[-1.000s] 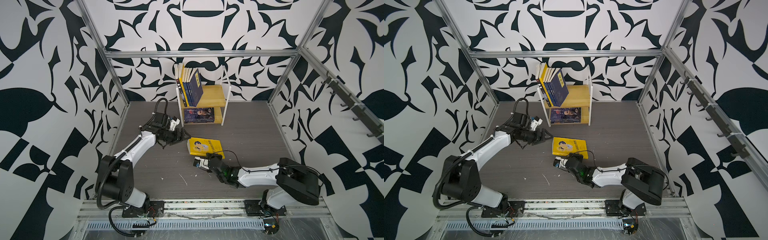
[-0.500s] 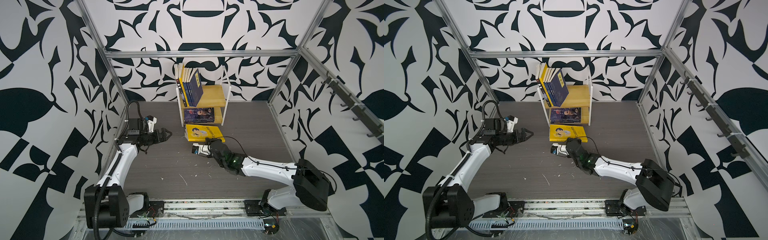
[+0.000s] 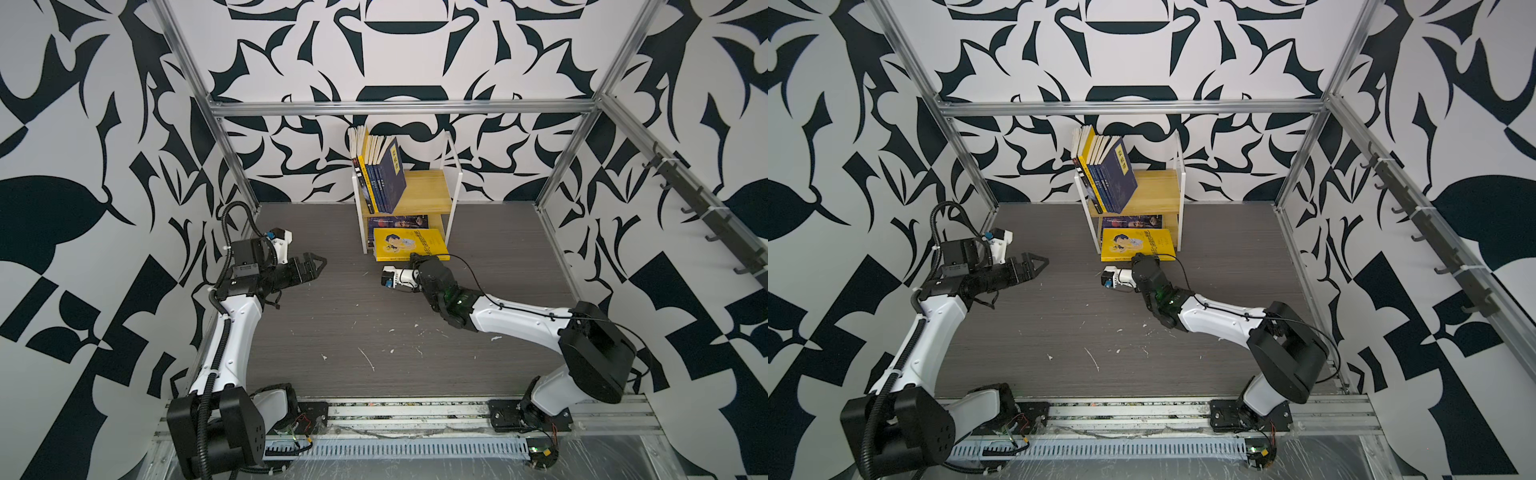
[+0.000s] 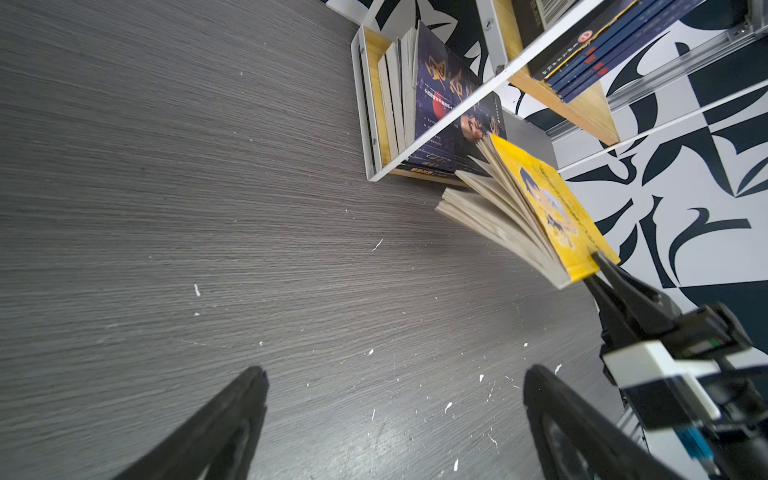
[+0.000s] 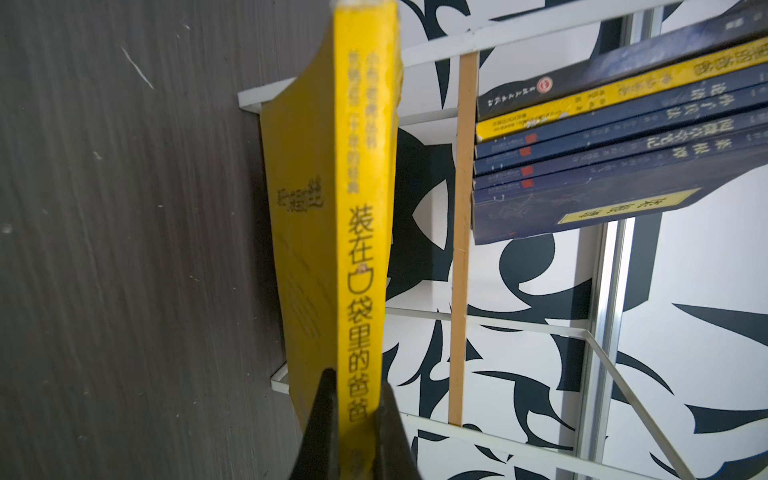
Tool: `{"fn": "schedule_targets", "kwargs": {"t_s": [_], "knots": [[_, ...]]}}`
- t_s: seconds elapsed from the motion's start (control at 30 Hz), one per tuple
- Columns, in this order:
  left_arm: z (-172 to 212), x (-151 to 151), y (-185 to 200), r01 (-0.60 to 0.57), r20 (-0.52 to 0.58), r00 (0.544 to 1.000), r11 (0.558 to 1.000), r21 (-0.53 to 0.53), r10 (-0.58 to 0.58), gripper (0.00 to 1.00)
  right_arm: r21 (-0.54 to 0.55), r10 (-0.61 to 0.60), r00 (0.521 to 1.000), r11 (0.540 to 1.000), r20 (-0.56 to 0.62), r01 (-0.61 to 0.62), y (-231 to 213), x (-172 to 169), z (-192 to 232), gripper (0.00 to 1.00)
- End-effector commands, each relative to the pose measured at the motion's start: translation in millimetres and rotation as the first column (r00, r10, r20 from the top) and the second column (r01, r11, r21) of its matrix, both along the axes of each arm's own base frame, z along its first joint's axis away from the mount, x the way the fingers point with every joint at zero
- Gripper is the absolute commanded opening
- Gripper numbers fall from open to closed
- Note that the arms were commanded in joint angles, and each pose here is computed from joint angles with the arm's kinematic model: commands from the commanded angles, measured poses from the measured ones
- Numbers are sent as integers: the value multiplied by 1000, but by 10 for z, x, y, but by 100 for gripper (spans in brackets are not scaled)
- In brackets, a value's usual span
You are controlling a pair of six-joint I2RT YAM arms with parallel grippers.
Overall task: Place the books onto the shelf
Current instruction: 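Carry the upright yellow book toward the lower tier while the left gripper withdraws, then slide the yellow book into the lower tier beside the dark books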
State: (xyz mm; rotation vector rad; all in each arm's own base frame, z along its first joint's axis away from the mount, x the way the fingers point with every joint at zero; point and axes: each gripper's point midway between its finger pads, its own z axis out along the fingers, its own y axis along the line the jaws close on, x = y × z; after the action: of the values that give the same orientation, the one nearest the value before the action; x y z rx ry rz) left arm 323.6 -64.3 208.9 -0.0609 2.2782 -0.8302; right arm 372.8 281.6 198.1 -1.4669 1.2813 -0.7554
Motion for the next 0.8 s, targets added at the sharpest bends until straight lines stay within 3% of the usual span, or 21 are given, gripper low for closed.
{"fn": "schedule_targets", "kwargs": {"t_s": [0.0,0.53,0.77], "knots": [[32,-34,-13,18,20,1000,1000,-3,-18,100,168,-15,982,986,191,-18,82,186,857,0],[28,-13,7,5,8,1000,999,-36,-4,100,235,-78,966,972,246,18,117,704,953,0],[10,-4,26,-2,6,1000,999,-34,2,100,220,-75,969,975,233,23,189,848,730,0]]}}
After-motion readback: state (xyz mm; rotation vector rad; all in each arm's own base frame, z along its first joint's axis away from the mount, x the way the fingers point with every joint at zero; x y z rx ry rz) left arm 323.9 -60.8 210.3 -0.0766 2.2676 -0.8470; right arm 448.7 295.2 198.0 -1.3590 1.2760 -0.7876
